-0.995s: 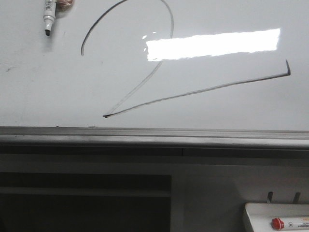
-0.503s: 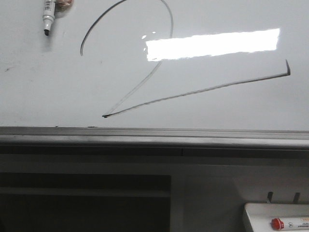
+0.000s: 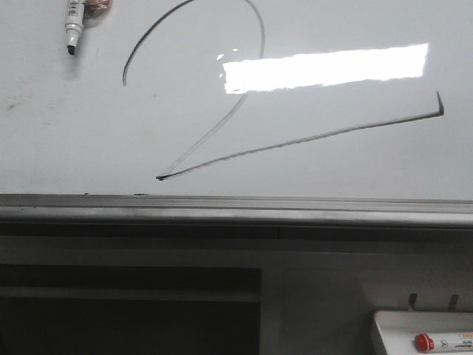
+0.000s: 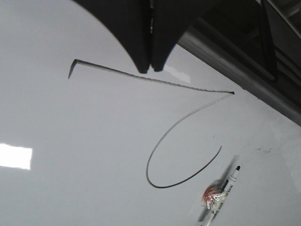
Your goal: Write number 2 on whiteboard
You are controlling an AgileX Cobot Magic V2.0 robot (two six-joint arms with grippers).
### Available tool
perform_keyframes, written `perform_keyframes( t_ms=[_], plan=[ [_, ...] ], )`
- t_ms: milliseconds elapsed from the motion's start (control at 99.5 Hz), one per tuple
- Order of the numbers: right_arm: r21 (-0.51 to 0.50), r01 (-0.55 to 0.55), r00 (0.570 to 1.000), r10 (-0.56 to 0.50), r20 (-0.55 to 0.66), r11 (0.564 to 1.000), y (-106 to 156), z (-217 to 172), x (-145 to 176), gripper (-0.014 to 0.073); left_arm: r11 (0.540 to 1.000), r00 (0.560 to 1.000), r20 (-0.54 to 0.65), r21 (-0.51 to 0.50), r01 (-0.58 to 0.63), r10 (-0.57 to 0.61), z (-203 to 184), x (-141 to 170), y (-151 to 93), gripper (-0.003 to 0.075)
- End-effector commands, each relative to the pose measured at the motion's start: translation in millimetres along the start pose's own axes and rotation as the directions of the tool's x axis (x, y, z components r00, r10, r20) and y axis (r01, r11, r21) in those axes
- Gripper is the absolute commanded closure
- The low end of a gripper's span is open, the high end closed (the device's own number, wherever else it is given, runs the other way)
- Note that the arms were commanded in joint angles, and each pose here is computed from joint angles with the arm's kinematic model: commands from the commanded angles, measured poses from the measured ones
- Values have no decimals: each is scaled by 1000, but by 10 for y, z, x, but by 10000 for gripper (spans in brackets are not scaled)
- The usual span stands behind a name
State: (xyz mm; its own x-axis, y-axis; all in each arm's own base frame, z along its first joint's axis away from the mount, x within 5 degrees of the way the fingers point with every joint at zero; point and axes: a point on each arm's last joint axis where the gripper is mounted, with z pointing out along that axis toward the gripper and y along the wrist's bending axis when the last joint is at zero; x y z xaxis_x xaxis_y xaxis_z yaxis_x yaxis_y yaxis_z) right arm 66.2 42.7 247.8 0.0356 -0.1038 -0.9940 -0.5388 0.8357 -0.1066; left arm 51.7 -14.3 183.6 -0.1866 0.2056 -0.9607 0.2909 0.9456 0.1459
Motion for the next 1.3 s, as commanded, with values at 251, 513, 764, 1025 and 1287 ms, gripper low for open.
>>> perform_keyframes(
  t_ms=[251,513,764,1025,1287],
  plan=[
    [227,-9,999,-1,46,974,-136,-137,477,666,1000,997,72,-11,14,-13,-8,-22,4,741],
    [234,-17,994,-8,108,972,-135,-191,434,666,1000,997,72,-11,14,-13,-8,-22,4,741],
    [128,-42,995,29,97,991,-42,-164,444,666,1000,997,72,-11,14,-13,-8,-22,4,741],
    [187,-143,978,168,-125,972,-54,-170,664,666,1000,997,72,-11,14,-13,-8,-22,4,741],
    [255,-126,969,174,-177,959,-83,-256,749,666,1000,997,72,-11,14,-13,-8,-22,4,741]
  ],
)
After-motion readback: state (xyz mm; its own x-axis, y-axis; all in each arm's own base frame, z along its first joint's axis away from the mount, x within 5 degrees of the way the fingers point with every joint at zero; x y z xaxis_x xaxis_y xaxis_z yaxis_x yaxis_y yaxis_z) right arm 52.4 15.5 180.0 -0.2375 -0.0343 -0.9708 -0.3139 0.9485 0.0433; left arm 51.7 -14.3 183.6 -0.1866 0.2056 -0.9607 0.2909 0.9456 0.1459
